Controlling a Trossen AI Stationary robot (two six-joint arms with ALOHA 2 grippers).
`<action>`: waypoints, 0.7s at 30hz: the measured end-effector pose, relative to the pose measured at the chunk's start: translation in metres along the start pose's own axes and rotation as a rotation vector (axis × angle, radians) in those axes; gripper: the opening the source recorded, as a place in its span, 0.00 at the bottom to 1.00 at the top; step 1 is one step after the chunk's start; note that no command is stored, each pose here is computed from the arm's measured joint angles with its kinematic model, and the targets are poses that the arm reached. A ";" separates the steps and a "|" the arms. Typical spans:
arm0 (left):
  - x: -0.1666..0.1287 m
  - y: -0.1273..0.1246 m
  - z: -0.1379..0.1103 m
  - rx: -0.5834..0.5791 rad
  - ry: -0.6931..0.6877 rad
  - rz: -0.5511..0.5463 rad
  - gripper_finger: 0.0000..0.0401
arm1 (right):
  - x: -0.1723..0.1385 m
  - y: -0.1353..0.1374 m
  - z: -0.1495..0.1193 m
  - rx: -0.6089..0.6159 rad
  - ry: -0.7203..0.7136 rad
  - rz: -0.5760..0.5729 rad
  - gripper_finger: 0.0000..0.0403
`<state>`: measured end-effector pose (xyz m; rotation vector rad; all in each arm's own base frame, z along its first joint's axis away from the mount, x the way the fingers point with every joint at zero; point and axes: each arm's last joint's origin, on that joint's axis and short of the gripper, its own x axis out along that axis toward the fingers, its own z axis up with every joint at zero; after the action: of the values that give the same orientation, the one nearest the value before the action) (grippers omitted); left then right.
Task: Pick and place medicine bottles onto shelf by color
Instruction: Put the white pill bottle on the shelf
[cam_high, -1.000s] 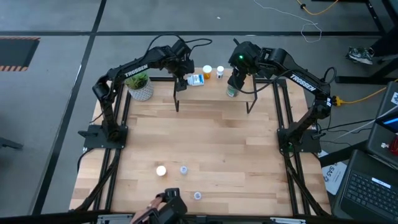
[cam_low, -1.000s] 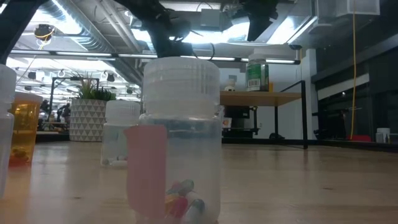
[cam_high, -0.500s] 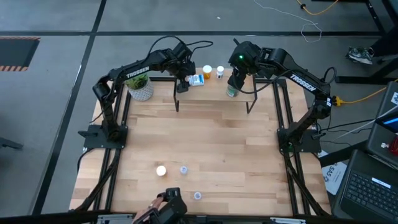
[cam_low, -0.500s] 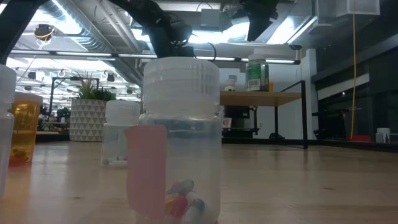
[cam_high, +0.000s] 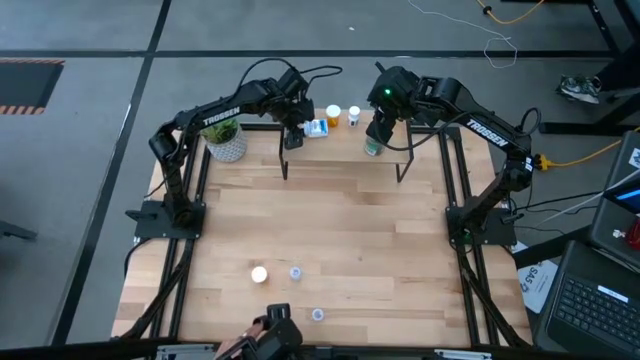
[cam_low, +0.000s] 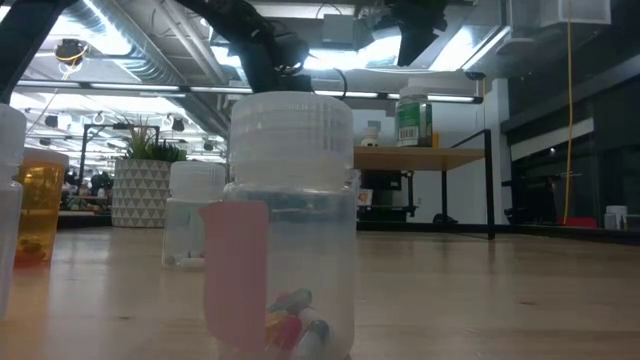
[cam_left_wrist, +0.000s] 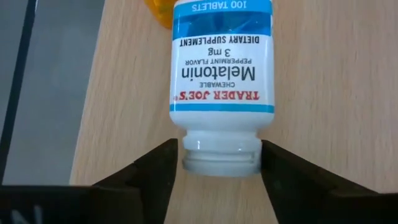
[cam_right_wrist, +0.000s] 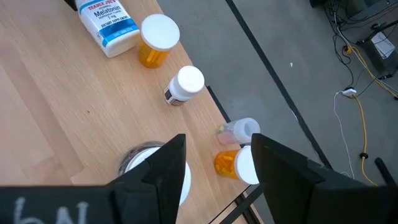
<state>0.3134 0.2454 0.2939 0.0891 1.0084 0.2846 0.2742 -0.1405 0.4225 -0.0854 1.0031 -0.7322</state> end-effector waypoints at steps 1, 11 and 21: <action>0.000 0.000 0.000 -0.001 0.001 0.000 0.52 | 0.000 0.000 0.000 0.000 0.000 0.000 0.46; -0.014 -0.006 0.003 0.014 0.028 0.075 0.41 | 0.000 0.000 0.000 0.002 0.002 0.000 0.46; -0.052 -0.034 0.010 0.171 0.122 0.257 0.41 | 0.000 0.000 -0.001 -0.002 0.005 0.001 0.46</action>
<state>0.3026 0.1989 0.3352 0.3622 1.1427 0.4418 0.2738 -0.1403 0.4222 -0.0845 1.0086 -0.7314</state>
